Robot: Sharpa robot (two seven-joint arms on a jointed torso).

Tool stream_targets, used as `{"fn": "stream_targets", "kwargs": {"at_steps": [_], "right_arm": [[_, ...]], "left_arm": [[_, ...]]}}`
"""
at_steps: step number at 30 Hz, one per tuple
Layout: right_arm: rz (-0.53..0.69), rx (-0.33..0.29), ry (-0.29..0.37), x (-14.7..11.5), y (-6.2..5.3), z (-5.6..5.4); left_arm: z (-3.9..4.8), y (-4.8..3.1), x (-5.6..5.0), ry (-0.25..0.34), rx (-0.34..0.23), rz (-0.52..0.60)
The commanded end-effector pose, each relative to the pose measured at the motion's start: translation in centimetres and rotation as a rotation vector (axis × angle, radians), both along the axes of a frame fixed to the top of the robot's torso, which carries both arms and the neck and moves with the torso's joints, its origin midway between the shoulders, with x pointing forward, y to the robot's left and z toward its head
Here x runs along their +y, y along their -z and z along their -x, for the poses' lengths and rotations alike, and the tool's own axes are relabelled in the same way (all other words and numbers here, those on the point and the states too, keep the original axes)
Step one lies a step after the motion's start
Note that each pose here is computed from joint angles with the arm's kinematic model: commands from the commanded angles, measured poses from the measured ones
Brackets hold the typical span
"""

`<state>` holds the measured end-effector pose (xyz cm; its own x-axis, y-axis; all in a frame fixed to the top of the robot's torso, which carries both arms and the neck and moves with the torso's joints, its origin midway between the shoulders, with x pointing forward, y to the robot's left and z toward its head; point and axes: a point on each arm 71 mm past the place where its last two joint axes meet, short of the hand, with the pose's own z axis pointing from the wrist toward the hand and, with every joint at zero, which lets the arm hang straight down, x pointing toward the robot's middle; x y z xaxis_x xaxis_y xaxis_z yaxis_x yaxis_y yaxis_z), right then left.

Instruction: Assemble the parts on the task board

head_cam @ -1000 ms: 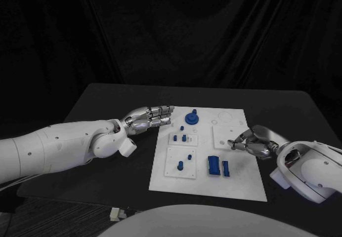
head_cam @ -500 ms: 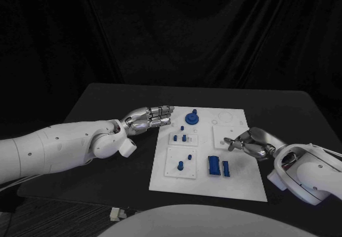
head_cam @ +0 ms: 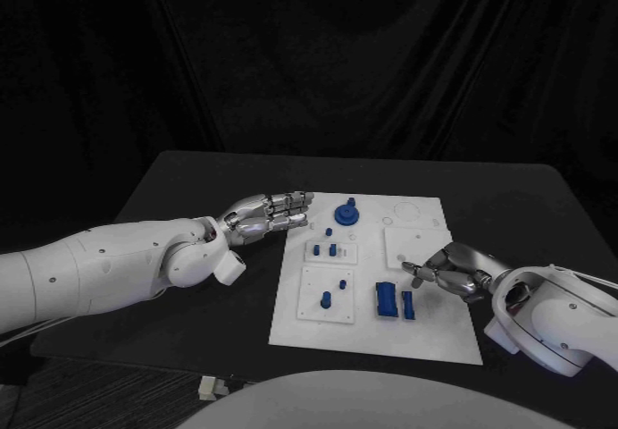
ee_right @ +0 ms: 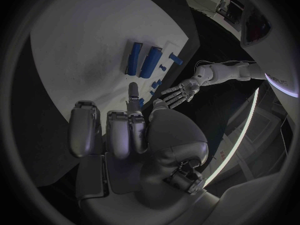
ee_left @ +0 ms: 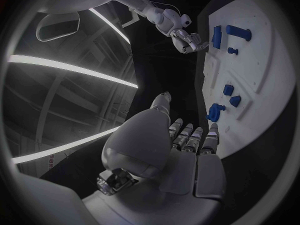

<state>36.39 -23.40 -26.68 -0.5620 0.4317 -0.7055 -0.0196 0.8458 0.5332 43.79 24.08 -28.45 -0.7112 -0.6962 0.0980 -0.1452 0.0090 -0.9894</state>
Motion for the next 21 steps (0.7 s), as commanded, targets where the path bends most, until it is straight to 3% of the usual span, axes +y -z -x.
{"fn": "stream_targets", "kwargs": {"at_steps": [1, 21], "right_arm": [[0.043, 0.032, -0.006, -0.07, 0.39, 0.17], [0.06, 0.053, -0.014, 0.32, 0.88, 0.09]], "left_arm": [[0.05, -0.12, -0.17, 0.003, -0.007, 0.026], [0.11, -0.01, -0.17, 0.004, -0.005, 0.027]]}}
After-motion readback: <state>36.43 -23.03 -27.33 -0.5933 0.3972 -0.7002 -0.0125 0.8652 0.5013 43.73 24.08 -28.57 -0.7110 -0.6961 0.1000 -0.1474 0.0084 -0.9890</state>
